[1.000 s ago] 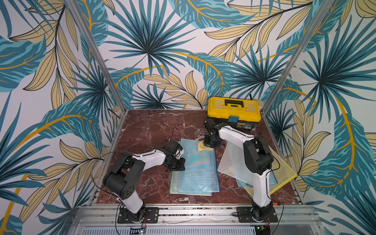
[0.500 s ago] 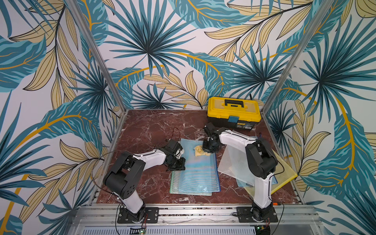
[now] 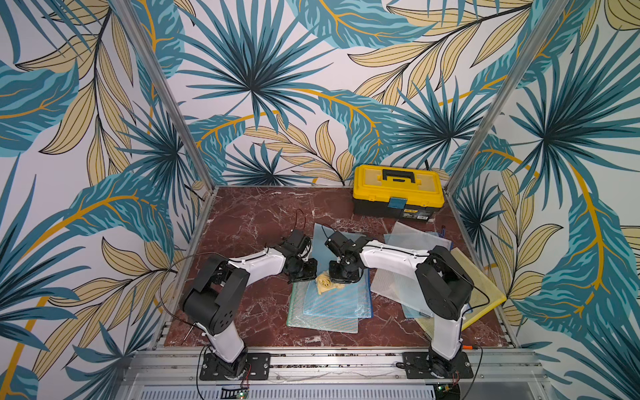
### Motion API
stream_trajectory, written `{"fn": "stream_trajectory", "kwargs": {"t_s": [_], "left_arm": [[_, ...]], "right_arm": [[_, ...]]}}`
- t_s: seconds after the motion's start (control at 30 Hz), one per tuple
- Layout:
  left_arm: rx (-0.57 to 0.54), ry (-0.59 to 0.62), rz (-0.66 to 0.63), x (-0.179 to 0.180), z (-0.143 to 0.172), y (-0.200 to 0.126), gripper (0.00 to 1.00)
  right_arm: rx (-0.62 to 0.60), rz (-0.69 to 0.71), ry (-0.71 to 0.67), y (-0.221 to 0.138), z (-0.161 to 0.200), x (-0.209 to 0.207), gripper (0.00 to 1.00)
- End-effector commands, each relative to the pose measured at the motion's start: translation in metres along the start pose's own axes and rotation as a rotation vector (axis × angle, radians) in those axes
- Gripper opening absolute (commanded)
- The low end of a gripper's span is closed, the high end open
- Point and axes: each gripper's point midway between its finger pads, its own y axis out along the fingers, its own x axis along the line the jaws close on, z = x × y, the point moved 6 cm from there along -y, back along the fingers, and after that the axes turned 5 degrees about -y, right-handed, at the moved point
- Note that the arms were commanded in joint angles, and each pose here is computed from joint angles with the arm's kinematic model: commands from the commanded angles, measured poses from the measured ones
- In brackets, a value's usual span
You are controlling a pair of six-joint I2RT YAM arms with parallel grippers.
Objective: Wipe the document bag
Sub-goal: Wipe the dirt from the document bag.
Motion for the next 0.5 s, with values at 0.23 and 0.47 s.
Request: {"fn": "stream_trajectory", "kwargs": {"t_s": [0.23, 0.47], "left_arm": [[-0.055, -0.076, -0.060, 0.020, -0.006, -0.003, 0.00], [-0.099, -0.117, -0.058, 0.018, -0.018, -0.005, 0.00]], "right_arm": [[-0.004, 0.166, 0.113, -0.029, 0.013, -0.077, 0.00], [0.052, -0.002, -0.070, -0.001, 0.035, 0.051, 0.00]]}}
